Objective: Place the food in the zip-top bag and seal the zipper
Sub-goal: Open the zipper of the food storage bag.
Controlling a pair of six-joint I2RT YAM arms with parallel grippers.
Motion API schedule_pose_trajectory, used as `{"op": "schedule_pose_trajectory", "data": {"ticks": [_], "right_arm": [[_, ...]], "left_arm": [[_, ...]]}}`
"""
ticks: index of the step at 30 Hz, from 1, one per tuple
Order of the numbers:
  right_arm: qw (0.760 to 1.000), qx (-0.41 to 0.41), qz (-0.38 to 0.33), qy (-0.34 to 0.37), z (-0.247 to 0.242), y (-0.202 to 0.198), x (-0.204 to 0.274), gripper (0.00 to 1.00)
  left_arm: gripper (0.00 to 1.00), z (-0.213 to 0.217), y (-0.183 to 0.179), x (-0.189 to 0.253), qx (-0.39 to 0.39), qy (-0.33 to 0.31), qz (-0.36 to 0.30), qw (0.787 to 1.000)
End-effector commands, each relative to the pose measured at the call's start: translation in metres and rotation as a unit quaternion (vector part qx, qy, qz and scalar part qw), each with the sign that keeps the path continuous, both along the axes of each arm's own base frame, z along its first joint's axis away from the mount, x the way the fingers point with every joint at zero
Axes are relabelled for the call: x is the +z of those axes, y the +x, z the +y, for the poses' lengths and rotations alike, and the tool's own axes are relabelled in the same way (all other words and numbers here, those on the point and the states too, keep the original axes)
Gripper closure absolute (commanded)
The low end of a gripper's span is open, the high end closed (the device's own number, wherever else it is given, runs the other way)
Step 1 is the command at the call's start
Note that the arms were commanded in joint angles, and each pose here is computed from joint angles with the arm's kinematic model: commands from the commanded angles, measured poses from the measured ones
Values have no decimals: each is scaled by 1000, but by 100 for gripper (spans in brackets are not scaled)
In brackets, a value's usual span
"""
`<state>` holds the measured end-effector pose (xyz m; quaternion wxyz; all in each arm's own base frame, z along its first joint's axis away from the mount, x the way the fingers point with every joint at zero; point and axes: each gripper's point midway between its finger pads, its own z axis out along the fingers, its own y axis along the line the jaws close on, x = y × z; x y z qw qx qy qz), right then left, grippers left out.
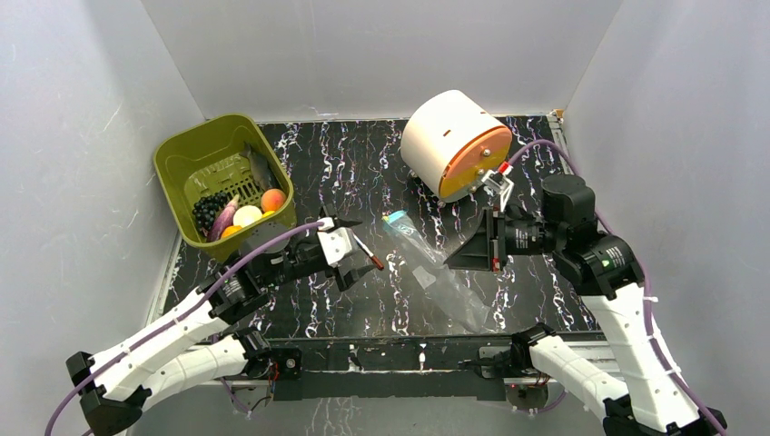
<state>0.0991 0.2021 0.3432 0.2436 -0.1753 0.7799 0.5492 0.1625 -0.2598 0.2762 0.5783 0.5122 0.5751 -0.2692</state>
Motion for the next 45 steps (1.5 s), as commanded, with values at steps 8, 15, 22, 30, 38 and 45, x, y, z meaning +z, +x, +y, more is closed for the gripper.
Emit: {"op": "schedule_pose_trajectory", "data": {"ticks": [8, 15, 22, 30, 38, 45], "right_arm": [[995, 60, -59, 48, 19, 7, 20, 100], [995, 67, -51, 53, 21, 7, 12, 100], [995, 68, -51, 54, 19, 1, 9, 100], [992, 87, -66, 66, 17, -9, 14, 100], [991, 94, -68, 69, 17, -12, 13, 100], [996, 56, -62, 42, 20, 11, -3, 100]], "left_arm": [[20, -17, -4, 39, -50, -49, -79, 994], [57, -25, -11, 20, -77, -36, -46, 995], [41, -15, 5, 12, -22, -33, -57, 998], [35, -5, 5, 28, -8, -40, -76, 996], [30, -26, -4, 36, -66, -32, -66, 995], [100, -16, -21, 40, -88, -27, -45, 995]]}}
